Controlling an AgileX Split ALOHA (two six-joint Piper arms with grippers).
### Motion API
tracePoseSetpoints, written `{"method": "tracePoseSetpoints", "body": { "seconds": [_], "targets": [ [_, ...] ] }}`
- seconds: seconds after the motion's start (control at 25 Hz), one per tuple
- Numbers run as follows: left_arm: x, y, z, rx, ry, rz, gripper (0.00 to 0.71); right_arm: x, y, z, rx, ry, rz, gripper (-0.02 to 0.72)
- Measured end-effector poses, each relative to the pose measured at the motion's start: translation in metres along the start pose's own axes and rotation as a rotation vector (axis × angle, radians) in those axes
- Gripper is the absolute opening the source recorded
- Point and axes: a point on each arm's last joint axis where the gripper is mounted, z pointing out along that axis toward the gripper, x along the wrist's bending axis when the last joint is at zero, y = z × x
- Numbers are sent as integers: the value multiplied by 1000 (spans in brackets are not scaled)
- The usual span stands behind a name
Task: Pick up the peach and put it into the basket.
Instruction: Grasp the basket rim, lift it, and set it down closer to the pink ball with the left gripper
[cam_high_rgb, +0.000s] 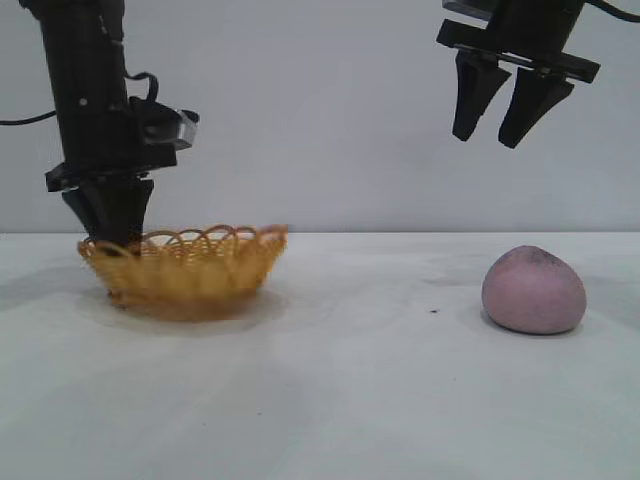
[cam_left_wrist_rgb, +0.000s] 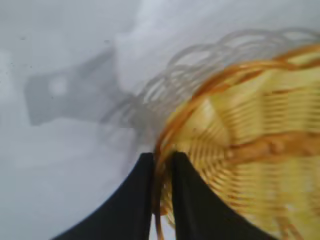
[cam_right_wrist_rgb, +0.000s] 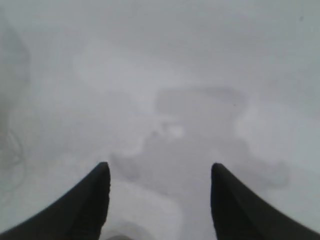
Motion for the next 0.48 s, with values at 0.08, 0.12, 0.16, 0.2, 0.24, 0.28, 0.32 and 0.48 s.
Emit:
{"method": "tracePoseSetpoints", "body": {
  "seconds": [0.08,0.12,0.16,0.2,0.24,0.28,0.32,0.48],
  "targets": [
    [-1,0,0,6,-11,-54,0,0,0,0,0,0,0,372],
    [-2,-1,0,7,-17,-84,0,0,0,0,0,0,0,372],
    [-2,-1,0,9,-21,-124,0,0,0,0,0,0,0,372],
    [-3,0,0,9,-28,-151,0,0,0,0,0,0,0,372],
    [-3,0,0,9,-34,-180,0,0,0,0,0,0,0,372],
    [-4,-1,-1,8,-38,-215,0,0,0,0,0,0,0,372],
    [-5,-1,-3,5,-40,-249,0,0,0,0,0,0,0,372],
    [-13,-7,-23,-17,-55,-361,0,0,0,0,0,-1,-1,372]
  ]
}}
